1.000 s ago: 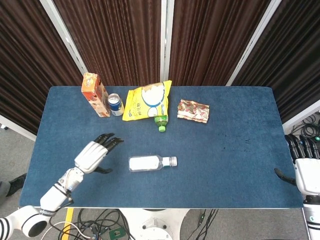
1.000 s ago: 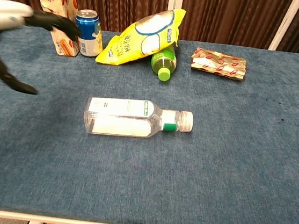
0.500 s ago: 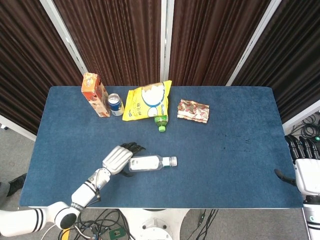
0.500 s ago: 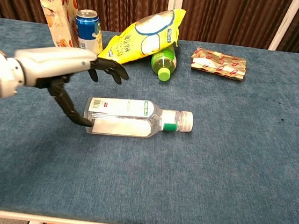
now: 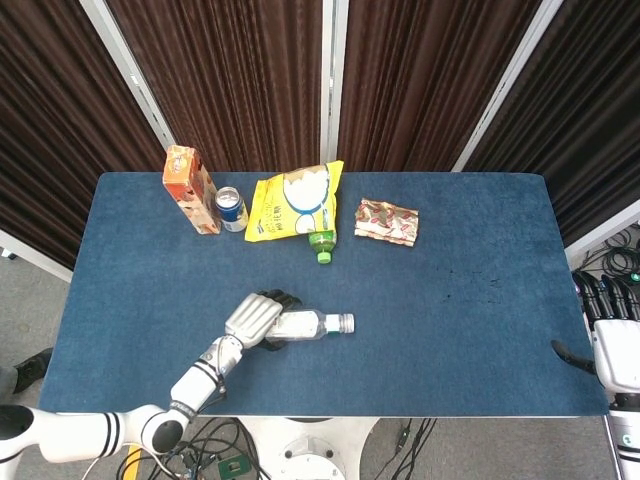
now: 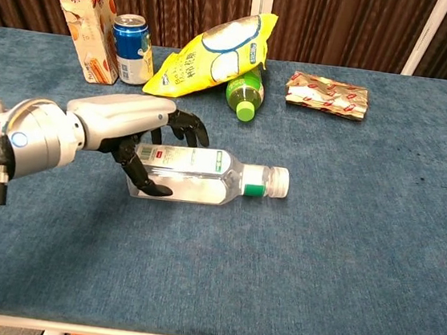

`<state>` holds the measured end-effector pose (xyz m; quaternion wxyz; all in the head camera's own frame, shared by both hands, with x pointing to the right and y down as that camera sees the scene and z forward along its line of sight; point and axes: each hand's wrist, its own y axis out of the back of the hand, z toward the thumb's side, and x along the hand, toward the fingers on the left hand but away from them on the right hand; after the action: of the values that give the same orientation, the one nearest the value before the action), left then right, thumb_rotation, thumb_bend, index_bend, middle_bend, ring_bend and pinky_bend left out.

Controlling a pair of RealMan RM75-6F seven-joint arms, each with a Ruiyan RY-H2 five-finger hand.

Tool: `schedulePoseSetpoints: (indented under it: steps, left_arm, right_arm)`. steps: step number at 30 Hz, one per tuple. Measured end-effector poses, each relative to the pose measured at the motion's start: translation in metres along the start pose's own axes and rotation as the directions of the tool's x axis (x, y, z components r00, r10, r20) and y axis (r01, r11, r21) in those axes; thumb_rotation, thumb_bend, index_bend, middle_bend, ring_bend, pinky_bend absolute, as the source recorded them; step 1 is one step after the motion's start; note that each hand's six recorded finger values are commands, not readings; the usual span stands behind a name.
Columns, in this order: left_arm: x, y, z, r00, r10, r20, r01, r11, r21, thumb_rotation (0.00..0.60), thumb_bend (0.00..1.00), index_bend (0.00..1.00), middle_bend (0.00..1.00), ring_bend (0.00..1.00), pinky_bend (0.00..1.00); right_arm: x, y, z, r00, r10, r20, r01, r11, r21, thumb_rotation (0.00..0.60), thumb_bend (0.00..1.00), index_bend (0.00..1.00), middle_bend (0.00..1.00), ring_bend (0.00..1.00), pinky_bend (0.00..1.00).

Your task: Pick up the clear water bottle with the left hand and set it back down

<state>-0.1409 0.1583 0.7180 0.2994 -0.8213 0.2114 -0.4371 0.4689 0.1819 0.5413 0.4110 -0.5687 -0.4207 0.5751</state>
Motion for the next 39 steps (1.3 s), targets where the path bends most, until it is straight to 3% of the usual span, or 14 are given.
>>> schedulePoseSetpoints:
  steps: [10, 14, 17, 20, 23, 24, 28, 30, 33, 39]
  left_arm:
    - [0.001, -0.001, 0.000, 1.000, 0.024, 0.012, -0.023, 0.999, -0.024, 0.600, 0.47, 0.43, 0.44, 0.38, 0.47]
    - [-0.001, 0.005, 0.003, 0.997, 0.061, 0.047, -0.056, 0.994, -0.090, 0.600, 0.48, 0.44, 0.47, 0.39, 0.48]
    - [-0.002, 0.013, 0.006, 0.989, 0.118, 0.089, -0.103, 0.981, -0.164, 0.600, 0.48, 0.44, 0.48, 0.39, 0.48]
    - [-0.004, 0.025, 0.009, 0.969, 0.206, 0.137, -0.167, 0.953, -0.254, 0.600, 0.48, 0.44, 0.48, 0.38, 0.48]
    - [-0.007, 0.038, 0.012, 0.930, 0.316, 0.188, -0.239, 0.909, -0.342, 0.600, 0.48, 0.44, 0.48, 0.39, 0.48]
    - [-0.009, 0.043, 0.014, 0.910, 0.358, 0.210, -0.265, 0.891, -0.369, 0.600, 0.48, 0.44, 0.48, 0.39, 0.48]
    - [-0.010, 0.049, 0.022, 0.860, 0.446, 0.250, -0.313, 0.846, -0.432, 0.600, 0.48, 0.44, 0.48, 0.39, 0.48]
    - [-0.008, 0.051, 0.026, 0.850, 0.462, 0.253, -0.321, 0.835, -0.447, 0.600, 0.48, 0.44, 0.48, 0.39, 0.48]
    - [-0.007, 0.053, 0.027, 0.846, 0.473, 0.248, -0.328, 0.827, -0.457, 0.600, 0.48, 0.44, 0.48, 0.39, 0.47]
    - [-0.005, 0.055, 0.027, 0.845, 0.481, 0.233, -0.338, 0.819, -0.464, 0.600, 0.48, 0.44, 0.48, 0.39, 0.47]
  right_arm:
    - [-0.004, 0.004, 0.008, 0.999, 0.005, -0.034, -0.006, 0.999, -0.031, 0.600, 0.13, 0.00, 0.12, 0.00, 0.00]
    - [-0.013, 0.012, 0.023, 0.995, 0.015, -0.095, -0.023, 0.996, -0.083, 0.600, 0.16, 0.00, 0.13, 0.00, 0.00]
    - [-0.024, 0.019, 0.043, 0.984, 0.034, -0.174, -0.059, 0.988, -0.142, 0.600, 0.16, 0.06, 0.13, 0.00, 0.00]
    - [-0.038, 0.026, 0.072, 0.961, 0.053, -0.273, -0.111, 0.973, -0.202, 0.600, 0.16, 0.15, 0.13, 0.00, 0.00]
    - [-0.051, 0.032, 0.102, 0.930, 0.076, -0.360, -0.173, 0.954, -0.245, 0.600, 0.16, 0.18, 0.12, 0.00, 0.00]
    - [-0.055, 0.033, 0.113, 0.917, 0.088, -0.390, -0.197, 0.948, -0.249, 0.600, 0.16, 0.19, 0.11, 0.00, 0.00]
    - [-0.067, 0.034, 0.149, 0.870, 0.132, -0.475, -0.270, 0.933, -0.236, 0.600, 0.10, 0.23, 0.09, 0.00, 0.00]
    - [-0.073, 0.035, 0.168, 0.845, 0.148, -0.513, -0.300, 0.927, -0.227, 0.600, 0.09, 0.24, 0.08, 0.00, 0.00]
    - [-0.080, 0.036, 0.188, 0.824, 0.165, -0.542, -0.327, 0.919, -0.218, 0.600, 0.07, 0.26, 0.07, 0.00, 0.00]
    - [-0.085, 0.034, 0.208, 0.802, 0.188, -0.566, -0.354, 0.914, -0.198, 0.600, 0.06, 0.28, 0.06, 0.00, 0.00]
